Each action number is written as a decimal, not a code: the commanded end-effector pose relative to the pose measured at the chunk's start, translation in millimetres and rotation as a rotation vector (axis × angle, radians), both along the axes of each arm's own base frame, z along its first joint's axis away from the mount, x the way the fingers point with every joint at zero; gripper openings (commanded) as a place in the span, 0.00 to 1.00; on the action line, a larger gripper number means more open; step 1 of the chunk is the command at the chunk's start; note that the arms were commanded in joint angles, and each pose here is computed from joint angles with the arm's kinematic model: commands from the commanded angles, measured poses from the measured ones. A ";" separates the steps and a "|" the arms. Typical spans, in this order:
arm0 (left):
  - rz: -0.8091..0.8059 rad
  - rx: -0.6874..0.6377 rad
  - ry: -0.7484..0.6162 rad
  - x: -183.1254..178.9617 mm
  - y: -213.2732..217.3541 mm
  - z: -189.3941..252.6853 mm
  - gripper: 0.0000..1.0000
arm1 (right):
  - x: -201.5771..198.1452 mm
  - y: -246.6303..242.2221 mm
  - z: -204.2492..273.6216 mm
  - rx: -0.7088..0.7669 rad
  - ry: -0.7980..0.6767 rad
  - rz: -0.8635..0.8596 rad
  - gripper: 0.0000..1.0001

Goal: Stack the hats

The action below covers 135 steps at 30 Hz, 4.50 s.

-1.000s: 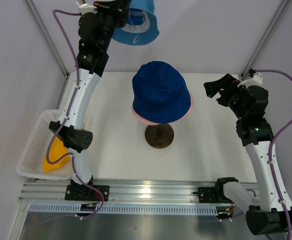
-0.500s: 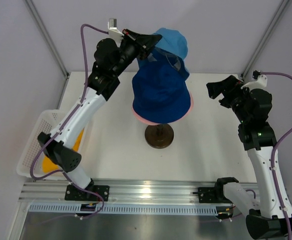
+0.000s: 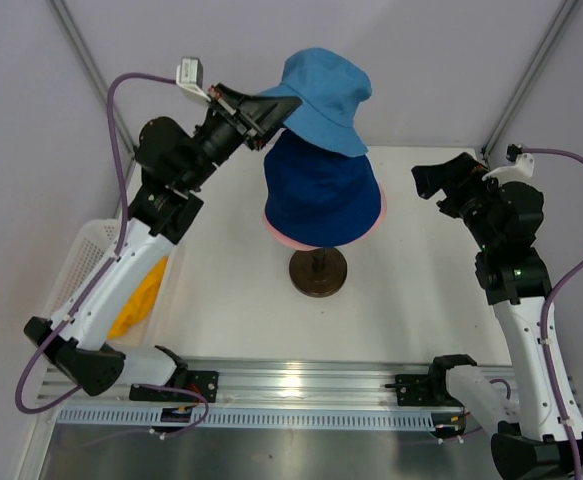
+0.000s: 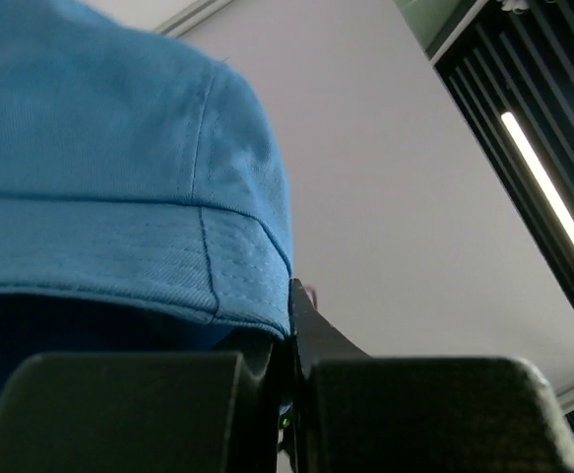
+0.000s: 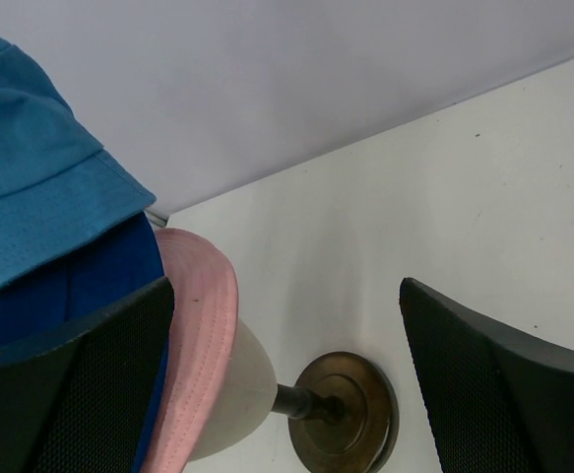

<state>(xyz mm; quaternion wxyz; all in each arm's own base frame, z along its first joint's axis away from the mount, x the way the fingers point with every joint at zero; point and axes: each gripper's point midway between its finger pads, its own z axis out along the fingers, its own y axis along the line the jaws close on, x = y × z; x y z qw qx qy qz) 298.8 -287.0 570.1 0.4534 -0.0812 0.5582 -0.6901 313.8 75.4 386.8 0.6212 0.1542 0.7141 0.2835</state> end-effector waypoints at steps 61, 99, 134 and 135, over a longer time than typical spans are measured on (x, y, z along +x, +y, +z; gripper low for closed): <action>0.172 -0.080 0.186 -32.9 25.3 -94.5 0.01 | -35.8 138.2 62.4 0.923 0.112 0.419 0.86; 0.170 0.002 0.019 -83.9 59.5 -48.2 0.01 | -41.0 158.0 159.0 0.712 -0.234 0.613 0.00; -0.079 0.215 0.161 -140.6 35.8 -193.8 0.01 | -81.1 136.8 50.6 0.452 -0.002 0.509 0.00; -0.078 0.221 0.171 -140.0 35.5 -198.4 0.01 | -80.4 137.0 46.5 0.451 0.007 0.505 0.00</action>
